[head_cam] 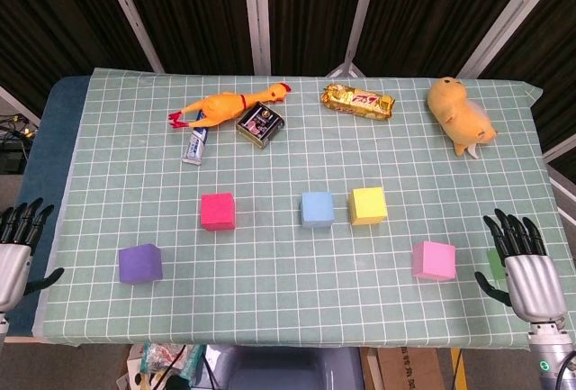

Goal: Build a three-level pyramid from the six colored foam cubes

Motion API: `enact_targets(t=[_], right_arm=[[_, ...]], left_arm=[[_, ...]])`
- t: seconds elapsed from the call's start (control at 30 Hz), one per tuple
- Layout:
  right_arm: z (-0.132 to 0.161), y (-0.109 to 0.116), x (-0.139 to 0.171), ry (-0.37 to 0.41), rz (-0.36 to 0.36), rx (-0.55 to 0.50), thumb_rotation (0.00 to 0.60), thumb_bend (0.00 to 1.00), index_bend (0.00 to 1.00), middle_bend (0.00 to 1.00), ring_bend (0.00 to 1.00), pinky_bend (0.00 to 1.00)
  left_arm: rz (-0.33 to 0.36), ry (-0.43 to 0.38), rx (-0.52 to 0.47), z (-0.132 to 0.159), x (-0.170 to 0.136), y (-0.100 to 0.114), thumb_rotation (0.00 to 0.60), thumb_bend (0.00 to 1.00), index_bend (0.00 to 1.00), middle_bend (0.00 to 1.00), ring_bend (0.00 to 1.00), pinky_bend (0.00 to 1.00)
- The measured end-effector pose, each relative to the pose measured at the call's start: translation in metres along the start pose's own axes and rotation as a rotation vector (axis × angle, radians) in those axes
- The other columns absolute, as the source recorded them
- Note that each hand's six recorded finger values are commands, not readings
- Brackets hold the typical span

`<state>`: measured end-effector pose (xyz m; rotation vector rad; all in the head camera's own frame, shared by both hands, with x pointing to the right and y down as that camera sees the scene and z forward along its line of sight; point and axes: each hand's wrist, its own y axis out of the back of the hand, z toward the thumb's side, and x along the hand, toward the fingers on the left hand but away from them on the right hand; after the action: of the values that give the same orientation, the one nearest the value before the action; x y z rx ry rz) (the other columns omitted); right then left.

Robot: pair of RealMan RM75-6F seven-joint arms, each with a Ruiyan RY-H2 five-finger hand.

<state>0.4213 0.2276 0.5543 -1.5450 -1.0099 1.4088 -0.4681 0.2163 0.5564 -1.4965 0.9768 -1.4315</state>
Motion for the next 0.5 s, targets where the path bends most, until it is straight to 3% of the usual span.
enact_targets(t=[0.5], right_arm=[[-0.0035,0.0015,0.0,-0.011,-0.004,0.002,0.6,0.28,0.0,0.0,0.0,0.0]], left_arm=[[-0.02,-0.001,-0.007,0.0023,0.0008,-0.0031,0.6,0.0,0.0,0.0,0.0,0.01]])
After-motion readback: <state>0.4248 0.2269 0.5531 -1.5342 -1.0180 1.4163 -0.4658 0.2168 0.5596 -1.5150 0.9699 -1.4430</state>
